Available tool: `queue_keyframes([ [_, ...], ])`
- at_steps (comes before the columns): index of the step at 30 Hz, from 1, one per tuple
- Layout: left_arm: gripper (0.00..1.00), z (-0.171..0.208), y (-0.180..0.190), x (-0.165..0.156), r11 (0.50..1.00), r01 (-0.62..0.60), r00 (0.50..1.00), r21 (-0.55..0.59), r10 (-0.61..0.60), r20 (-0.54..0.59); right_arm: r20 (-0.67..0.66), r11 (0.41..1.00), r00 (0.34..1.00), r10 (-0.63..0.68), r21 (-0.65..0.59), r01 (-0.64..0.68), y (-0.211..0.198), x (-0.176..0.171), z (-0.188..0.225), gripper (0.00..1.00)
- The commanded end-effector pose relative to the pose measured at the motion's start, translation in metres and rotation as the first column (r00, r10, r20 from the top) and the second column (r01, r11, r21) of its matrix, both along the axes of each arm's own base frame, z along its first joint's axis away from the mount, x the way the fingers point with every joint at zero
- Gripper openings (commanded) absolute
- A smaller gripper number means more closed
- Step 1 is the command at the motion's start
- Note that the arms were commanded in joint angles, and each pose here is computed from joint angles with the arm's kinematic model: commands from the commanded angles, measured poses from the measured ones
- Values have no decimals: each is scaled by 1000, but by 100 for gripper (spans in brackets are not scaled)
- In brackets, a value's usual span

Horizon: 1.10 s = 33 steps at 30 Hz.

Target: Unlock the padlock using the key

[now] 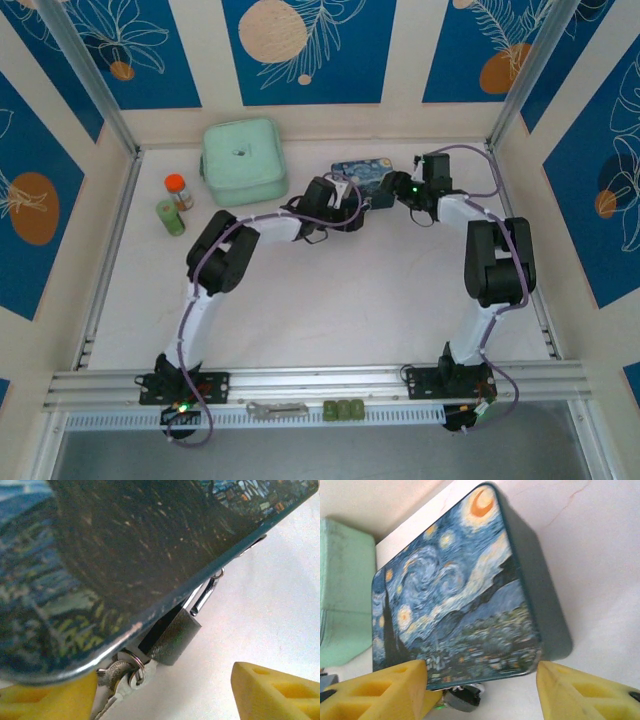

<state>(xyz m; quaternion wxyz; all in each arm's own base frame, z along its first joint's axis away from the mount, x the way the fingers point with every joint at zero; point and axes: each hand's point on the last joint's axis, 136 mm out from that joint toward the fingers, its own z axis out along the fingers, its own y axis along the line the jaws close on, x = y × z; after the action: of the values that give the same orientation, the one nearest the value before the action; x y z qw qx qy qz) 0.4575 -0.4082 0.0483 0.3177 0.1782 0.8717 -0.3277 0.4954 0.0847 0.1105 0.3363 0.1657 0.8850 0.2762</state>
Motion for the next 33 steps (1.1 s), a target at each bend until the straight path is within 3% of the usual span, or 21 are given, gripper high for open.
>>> queue_keyframes([
  [1, 68, -10, -5, -1, 999, 35, 999, -5, -35, -25, -25, 999, 999, -49, -5, 48, -18, 9, -4, 60],
  [7, 69, -6, 1, -1, 998, -36, 999, -58, 36, 3, -14, 999, 999, -50, -8, 50, -23, 26, -7, 61],
  [13, 73, 4, -5, 9, 988, -88, 996, -130, 91, 16, -25, 997, 997, 66, 43, -65, 3, 51, -18, 64],
  [16, 73, 6, -4, 13, 986, -108, 994, -129, 111, 18, -77, 993, 992, 104, 69, -99, 15, 50, -29, 59],
  [30, 60, -13, -10, 9, 998, 5, 1000, -64, -5, -4, -227, 995, 969, 99, 44, -91, 47, 12, -58, 51],
  [33, 50, -12, -12, 7, 997, 23, 1000, -77, -24, -14, -242, 995, 966, 94, 61, -81, 46, 12, -61, 51],
])
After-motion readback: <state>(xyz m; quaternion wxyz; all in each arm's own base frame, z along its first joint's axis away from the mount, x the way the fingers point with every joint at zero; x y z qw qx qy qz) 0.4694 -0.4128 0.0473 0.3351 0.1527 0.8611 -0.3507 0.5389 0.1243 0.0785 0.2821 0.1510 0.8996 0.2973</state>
